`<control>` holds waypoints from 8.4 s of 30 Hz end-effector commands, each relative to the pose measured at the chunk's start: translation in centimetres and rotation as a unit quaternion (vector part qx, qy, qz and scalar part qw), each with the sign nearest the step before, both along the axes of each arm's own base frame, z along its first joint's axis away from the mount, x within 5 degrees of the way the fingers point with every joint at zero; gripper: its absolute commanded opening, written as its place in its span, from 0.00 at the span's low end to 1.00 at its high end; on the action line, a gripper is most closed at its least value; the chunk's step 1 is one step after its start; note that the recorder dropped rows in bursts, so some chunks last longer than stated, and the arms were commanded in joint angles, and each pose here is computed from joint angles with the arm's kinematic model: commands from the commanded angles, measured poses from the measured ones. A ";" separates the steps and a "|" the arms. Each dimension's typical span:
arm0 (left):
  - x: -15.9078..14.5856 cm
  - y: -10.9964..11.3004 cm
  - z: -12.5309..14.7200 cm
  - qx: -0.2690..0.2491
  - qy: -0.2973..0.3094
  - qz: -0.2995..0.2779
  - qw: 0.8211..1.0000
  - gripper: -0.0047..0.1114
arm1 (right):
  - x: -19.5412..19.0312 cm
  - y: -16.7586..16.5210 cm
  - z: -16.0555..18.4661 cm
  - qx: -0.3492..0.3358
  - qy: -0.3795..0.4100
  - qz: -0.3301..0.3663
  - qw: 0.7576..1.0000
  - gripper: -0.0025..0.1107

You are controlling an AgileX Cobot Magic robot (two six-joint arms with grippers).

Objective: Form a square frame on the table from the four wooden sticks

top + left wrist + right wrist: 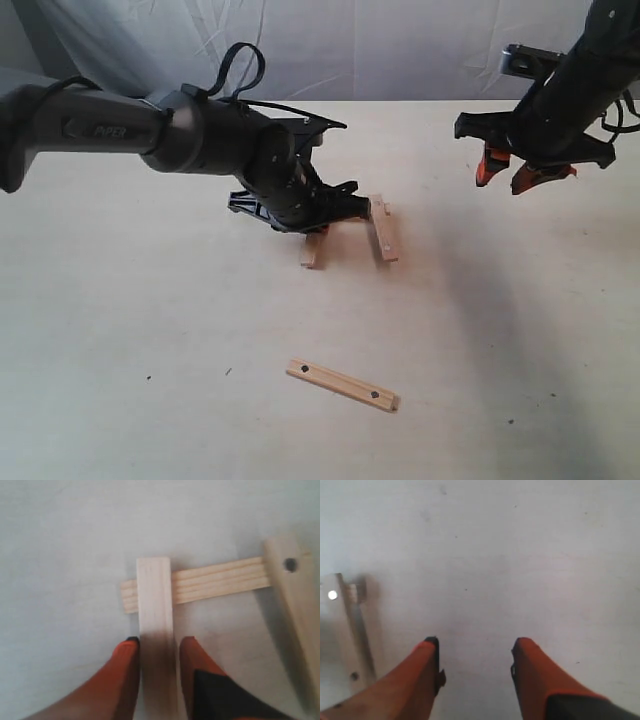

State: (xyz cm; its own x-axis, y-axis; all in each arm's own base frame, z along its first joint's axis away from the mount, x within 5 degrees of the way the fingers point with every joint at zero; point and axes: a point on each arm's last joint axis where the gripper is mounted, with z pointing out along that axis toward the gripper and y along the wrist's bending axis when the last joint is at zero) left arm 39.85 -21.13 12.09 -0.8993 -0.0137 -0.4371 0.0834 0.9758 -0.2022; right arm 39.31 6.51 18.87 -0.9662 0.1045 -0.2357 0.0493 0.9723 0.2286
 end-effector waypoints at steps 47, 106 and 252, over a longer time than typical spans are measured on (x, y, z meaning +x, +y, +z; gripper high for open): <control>-10.9 18.3 17.7 0.013 -0.108 0.041 0.993 0.04 | -17.4 19.5 -7.8 -0.094 -0.007 0.602 0.793 0.24; -10.5 18.2 18.1 -0.007 -0.136 0.054 0.989 0.04 | -4.1 17.8 -5.8 -0.115 -0.172 0.655 0.727 0.40; -34.5 20.9 6.3 0.060 -0.415 0.082 0.904 0.04 | -33.9 -6.1 -0.3 -0.068 -0.520 -0.035 0.850 0.02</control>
State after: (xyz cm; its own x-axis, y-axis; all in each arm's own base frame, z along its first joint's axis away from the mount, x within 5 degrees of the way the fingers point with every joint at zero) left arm 5.33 -0.26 18.47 -0.2613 -0.0154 -0.9651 0.0126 0.9997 -0.0193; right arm 5.42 0.44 18.47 -0.2370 0.0487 -0.9703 -0.0570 0.9963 0.0639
